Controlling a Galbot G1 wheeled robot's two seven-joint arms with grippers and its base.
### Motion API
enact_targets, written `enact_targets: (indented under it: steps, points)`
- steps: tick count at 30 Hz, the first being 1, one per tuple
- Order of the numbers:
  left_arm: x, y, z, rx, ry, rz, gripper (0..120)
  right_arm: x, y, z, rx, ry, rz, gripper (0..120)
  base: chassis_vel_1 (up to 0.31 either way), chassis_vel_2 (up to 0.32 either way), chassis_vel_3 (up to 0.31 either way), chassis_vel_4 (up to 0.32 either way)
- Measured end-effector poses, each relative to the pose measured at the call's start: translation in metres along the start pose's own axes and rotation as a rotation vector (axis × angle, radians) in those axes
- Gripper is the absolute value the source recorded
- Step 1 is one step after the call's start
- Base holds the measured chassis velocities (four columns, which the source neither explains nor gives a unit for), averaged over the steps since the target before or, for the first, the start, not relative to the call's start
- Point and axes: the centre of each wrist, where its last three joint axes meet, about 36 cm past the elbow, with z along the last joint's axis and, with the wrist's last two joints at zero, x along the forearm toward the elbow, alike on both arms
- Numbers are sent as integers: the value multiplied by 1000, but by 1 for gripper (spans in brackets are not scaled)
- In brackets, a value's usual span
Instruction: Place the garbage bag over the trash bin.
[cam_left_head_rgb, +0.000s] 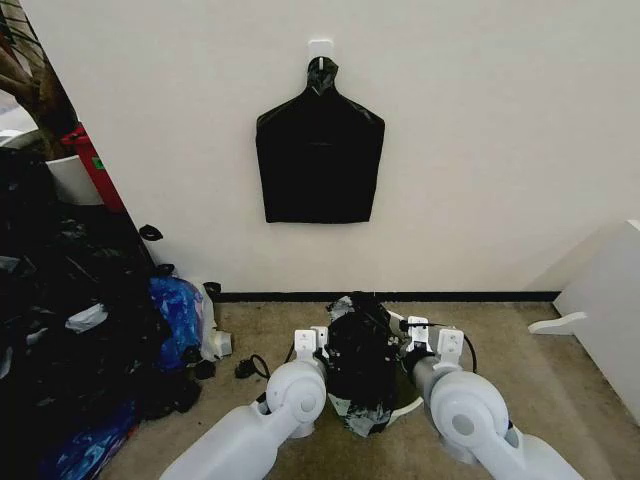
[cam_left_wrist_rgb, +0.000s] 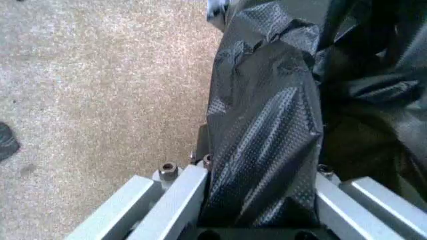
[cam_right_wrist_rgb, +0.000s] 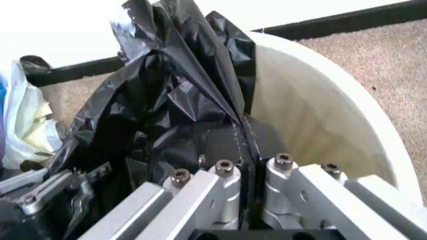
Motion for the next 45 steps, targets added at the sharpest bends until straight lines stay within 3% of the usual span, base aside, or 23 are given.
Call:
enact_targets:
  steps: [12, 18, 25, 30, 45]
  points:
    - [23, 11, 7, 67, -94, -22, 1, 25, -1, -4, -18, -54, -36, 0, 0, 0, 0, 0]
    - [39, 20, -7, 104, -221, 25, 1, 50, 0, -18, -15, -116, -93, 0, 0, 0, 0, 0]
    - [54, 27, -17, 127, -306, 79, 1, 70, -3, -28, -15, -169, -122, 0, 0, 0, 0, 0]
    - [75, 52, -13, 132, -419, 131, 1, 95, -12, -42, -6, -257, -137, 0, 0, 0, 0, 0]
    - [117, 79, -3, 154, -511, 168, 1, 103, -35, -55, -47, -282, -81, 0, 0, 0, 0, 0]
